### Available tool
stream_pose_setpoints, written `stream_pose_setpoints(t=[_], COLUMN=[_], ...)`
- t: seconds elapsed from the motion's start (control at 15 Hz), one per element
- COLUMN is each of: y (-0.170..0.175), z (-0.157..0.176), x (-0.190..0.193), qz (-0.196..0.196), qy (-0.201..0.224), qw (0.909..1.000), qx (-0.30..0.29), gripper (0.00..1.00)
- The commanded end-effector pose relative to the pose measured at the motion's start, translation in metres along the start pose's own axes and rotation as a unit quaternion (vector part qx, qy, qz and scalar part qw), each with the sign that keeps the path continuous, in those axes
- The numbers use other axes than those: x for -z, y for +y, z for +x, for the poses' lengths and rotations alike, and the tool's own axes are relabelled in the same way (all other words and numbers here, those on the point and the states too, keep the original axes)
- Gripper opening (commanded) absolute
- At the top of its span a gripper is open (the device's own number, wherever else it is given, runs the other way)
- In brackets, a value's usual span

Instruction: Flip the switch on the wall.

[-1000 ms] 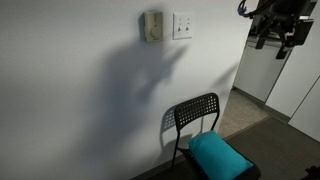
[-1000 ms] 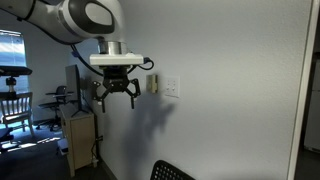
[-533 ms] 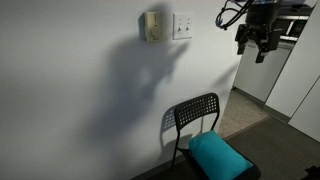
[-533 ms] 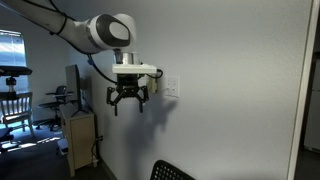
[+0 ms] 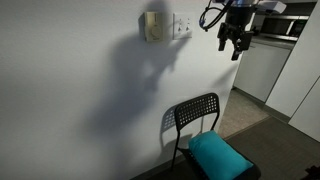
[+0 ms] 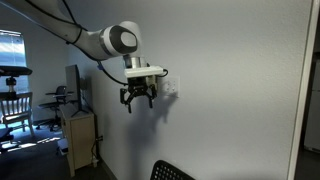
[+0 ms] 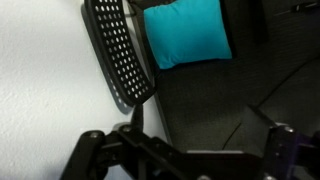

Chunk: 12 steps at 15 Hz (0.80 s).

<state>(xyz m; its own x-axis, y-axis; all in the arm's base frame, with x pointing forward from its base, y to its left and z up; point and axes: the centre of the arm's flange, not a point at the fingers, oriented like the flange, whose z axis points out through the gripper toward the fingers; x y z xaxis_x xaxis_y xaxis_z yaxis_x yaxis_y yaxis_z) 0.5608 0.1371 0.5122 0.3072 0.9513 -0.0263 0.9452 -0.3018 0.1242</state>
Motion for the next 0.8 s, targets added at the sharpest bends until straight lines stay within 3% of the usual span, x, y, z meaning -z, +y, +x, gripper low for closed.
stream_pose_setpoints(t=[0.0,0.4,0.73], y=[0.031,0.050,0.039], z=[0.013,0.040,0.042], x=[-0.002,0.013,0.016], qz=[-0.031,-0.087,-0.085], qy=[0.034,0.057,0.053], qw=[0.9989,0.9945,0.9949], qx=[-0.012,0.009,0.004], gripper=[1.00,1.00,1.00])
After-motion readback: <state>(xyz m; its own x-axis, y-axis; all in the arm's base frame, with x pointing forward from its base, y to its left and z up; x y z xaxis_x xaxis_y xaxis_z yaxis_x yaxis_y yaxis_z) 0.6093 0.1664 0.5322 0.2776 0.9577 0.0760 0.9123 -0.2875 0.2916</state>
